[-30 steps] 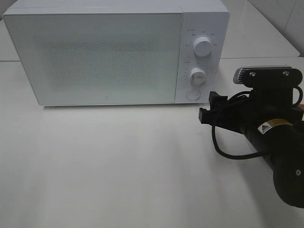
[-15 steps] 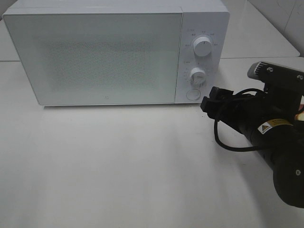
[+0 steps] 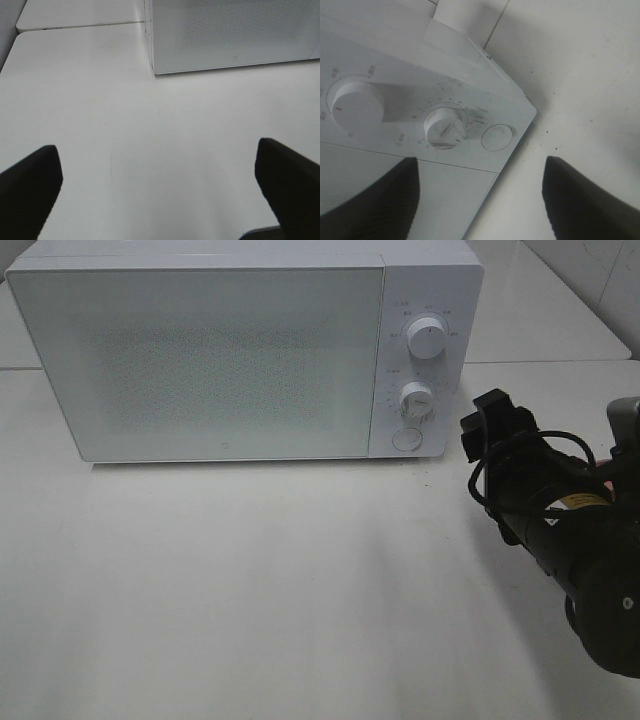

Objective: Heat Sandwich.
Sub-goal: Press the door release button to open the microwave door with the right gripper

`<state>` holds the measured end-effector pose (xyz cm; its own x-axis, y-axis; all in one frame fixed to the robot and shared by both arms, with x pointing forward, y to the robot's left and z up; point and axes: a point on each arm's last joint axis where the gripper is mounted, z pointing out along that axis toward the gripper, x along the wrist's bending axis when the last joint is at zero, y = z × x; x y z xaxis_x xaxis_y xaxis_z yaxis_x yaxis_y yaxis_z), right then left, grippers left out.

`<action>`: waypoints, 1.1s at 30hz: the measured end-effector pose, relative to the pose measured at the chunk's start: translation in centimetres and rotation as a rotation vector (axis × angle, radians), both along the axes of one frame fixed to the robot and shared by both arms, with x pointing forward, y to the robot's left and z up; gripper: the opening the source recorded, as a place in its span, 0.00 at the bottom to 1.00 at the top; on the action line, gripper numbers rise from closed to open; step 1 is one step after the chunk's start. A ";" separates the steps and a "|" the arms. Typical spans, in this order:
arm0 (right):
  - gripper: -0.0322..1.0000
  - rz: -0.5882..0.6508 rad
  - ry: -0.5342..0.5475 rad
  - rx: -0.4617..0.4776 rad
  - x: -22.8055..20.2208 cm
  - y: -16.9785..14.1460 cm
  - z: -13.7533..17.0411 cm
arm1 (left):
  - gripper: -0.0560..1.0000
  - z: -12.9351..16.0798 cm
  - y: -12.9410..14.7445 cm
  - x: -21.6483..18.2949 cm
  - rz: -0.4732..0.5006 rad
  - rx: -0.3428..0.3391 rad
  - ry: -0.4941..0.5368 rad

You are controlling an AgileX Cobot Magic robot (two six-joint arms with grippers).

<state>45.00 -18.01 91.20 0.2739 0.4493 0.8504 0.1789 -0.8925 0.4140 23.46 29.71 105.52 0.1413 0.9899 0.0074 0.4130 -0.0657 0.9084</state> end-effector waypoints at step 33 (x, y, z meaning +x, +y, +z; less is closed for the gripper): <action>0.04 -0.096 0.117 0.342 0.7 1.3 -1.9 | 0.99 0.0 0.0 0.0 0.000 0.000 0.000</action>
<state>45.70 -16.69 89.27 0.4054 0.1124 0.9072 0.1166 -0.9907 0.0706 23.46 29.71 105.52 0.1413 0.9899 0.0074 0.4130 -0.0657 0.9084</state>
